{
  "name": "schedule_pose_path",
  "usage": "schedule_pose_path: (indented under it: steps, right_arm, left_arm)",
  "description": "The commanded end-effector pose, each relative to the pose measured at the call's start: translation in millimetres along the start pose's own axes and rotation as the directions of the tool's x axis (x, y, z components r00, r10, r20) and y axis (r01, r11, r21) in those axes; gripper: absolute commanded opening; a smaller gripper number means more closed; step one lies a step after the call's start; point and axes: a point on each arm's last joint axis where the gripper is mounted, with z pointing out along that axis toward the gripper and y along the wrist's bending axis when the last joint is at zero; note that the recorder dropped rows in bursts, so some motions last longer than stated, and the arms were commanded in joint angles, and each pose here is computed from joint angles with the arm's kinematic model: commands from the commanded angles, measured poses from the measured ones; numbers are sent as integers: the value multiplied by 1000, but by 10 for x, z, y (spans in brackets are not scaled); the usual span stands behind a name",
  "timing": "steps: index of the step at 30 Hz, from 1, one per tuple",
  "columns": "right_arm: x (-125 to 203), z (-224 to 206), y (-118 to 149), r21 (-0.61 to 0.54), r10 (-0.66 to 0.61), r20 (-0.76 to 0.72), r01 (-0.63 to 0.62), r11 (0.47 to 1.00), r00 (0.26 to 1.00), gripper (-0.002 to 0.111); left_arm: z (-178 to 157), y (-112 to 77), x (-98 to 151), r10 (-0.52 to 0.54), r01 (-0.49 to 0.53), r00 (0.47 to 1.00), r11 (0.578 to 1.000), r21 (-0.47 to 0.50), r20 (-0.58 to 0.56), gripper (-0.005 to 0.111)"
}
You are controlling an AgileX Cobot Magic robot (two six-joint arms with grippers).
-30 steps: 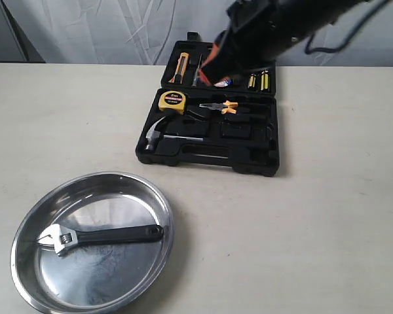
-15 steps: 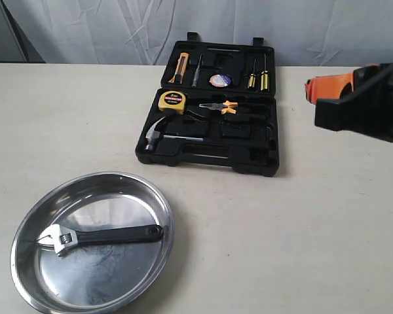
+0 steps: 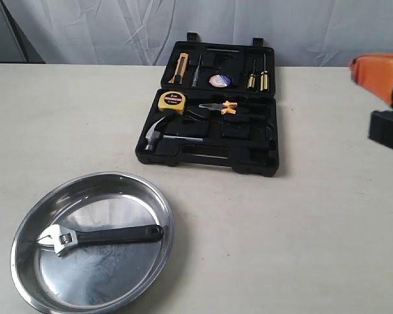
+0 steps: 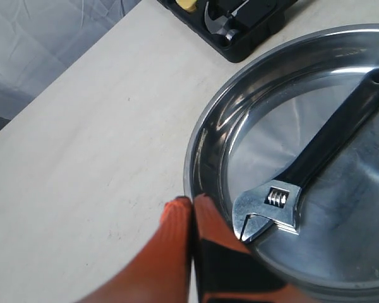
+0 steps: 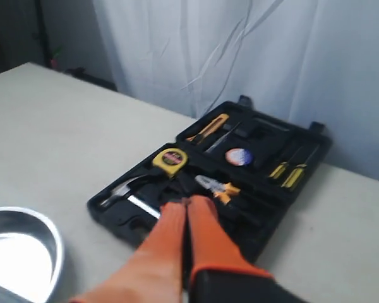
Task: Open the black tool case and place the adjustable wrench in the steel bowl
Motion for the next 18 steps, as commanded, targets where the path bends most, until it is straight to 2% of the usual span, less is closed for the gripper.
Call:
schedule_pose_path:
  steps: [1,4,5,7,12,18]
  right_arm:
    - [-9,-289,-228,212,26,78,-42,976,997,-1]
    - [98,-485,-370,391,84,140,-133,911,987,-1]
    - [198,-580,-407,472,107,164,-173,865,981,-1]
    - [354,-619,-435,535,148,131,-195,822,980,-1]
    - [645,-545,-418,525,240,42,-226,820,970,-1]
    - [1121,-587,-271,527,274,90,-280,803,957,-1]
  left_arm:
    - [-4,-1,-3,-2,2,1000,1000,-4,11,0]
    - [-4,-1,-3,-2,2,1000,1000,-4,11,0]
    - [-4,-1,-3,-2,2,1000,1000,-4,11,0]
    - [-4,-1,-3,-2,2,1000,1000,-4,11,0]
    - [-4,-1,-4,-4,4,1000,1000,-4,12,0]
    - [-4,-1,-3,-2,2,1000,1000,-5,12,0]
